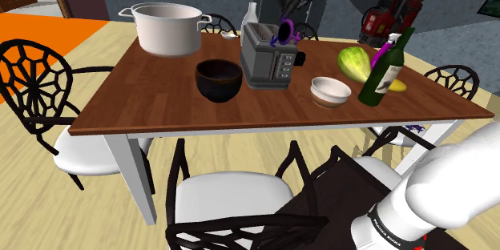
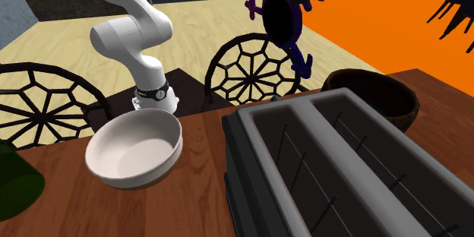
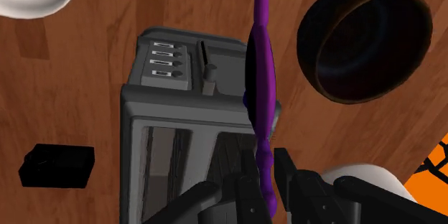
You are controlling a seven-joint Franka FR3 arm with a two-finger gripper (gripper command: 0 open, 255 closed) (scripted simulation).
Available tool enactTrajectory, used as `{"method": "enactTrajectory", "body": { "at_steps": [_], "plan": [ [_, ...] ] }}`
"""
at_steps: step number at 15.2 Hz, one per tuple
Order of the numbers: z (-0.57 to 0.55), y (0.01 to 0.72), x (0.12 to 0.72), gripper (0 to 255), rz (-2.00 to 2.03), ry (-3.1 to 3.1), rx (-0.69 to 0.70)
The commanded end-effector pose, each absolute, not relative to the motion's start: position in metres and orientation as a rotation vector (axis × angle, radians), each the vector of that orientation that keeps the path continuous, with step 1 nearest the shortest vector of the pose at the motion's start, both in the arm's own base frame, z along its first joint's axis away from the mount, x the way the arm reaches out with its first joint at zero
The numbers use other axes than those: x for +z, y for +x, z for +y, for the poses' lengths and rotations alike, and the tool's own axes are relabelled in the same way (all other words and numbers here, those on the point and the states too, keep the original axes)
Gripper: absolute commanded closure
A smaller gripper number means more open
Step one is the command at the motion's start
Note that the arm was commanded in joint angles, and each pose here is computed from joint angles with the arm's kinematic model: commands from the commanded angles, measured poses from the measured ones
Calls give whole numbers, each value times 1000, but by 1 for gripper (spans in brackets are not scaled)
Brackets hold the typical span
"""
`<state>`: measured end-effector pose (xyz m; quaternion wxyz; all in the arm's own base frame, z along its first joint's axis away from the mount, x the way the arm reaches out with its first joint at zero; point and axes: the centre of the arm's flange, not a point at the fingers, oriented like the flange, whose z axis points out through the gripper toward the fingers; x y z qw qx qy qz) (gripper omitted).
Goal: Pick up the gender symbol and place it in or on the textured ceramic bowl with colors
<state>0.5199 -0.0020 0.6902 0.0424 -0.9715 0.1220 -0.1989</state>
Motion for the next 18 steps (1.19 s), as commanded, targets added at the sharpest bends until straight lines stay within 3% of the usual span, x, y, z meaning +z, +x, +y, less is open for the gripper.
{"method": "enactTrajectory", "body": {
  "at_steps": [1, 15, 18],
  "plan": [
    [22, 532, 697, 255, 375, -2971, -608],
    [184, 616, 739, 255, 375, -2971, -608],
    [184, 616, 723, 255, 375, -2971, -608]
  ]
}}
